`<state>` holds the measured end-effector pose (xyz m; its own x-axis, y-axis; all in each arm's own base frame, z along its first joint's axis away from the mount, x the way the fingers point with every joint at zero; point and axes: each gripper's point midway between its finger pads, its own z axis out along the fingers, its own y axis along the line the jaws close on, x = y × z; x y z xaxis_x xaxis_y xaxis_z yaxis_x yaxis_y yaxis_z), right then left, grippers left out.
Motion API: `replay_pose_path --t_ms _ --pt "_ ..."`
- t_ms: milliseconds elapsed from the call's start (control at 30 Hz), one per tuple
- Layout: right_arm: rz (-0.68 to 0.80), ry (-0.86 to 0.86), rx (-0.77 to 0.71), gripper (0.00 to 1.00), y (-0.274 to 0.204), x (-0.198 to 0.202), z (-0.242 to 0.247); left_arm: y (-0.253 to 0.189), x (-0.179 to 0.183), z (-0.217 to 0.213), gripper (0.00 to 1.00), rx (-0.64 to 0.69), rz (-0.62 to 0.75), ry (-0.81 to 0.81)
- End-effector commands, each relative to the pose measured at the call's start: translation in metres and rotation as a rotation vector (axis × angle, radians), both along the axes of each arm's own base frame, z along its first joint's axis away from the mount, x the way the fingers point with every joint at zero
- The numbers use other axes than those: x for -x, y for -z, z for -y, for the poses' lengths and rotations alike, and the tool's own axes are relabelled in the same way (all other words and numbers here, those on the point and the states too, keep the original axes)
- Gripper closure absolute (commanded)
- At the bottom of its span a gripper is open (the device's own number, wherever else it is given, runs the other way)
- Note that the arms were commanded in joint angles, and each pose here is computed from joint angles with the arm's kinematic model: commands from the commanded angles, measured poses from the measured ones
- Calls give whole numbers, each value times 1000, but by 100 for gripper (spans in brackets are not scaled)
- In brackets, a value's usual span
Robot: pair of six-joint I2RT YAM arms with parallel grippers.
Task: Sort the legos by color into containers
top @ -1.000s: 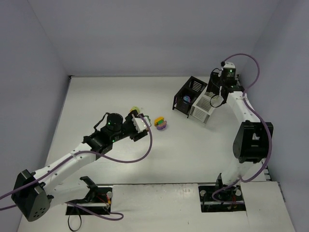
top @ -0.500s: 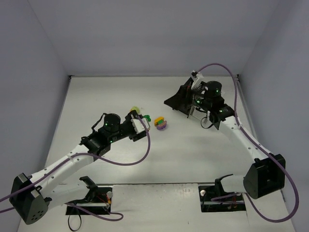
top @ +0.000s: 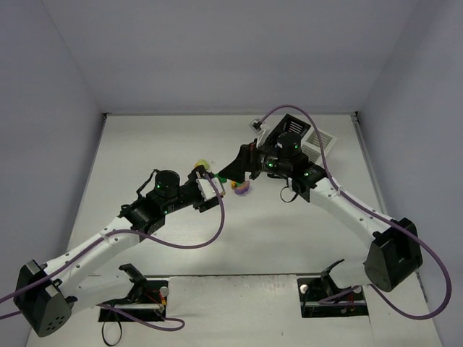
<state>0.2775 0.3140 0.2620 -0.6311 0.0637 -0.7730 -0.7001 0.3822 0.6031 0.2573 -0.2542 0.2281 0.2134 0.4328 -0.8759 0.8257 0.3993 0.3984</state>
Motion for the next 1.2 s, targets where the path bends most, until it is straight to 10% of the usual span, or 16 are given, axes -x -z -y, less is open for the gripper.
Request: replay_pose_path --t_ms 0,667,900,1167 --pt "73 6 -48 21 -17 -7 -11 -42 0 6 79 84 107 31" --pt "28 -31 -13 50 7 0 -29 -44 1 5 79 83 114 32" --pt "15 -46 1 97 11 2 -30 -44 0 4 79 79 117 25" --pt "76 85 30 100 -10 -31 11 -37 -2 5 79 64 76 19"
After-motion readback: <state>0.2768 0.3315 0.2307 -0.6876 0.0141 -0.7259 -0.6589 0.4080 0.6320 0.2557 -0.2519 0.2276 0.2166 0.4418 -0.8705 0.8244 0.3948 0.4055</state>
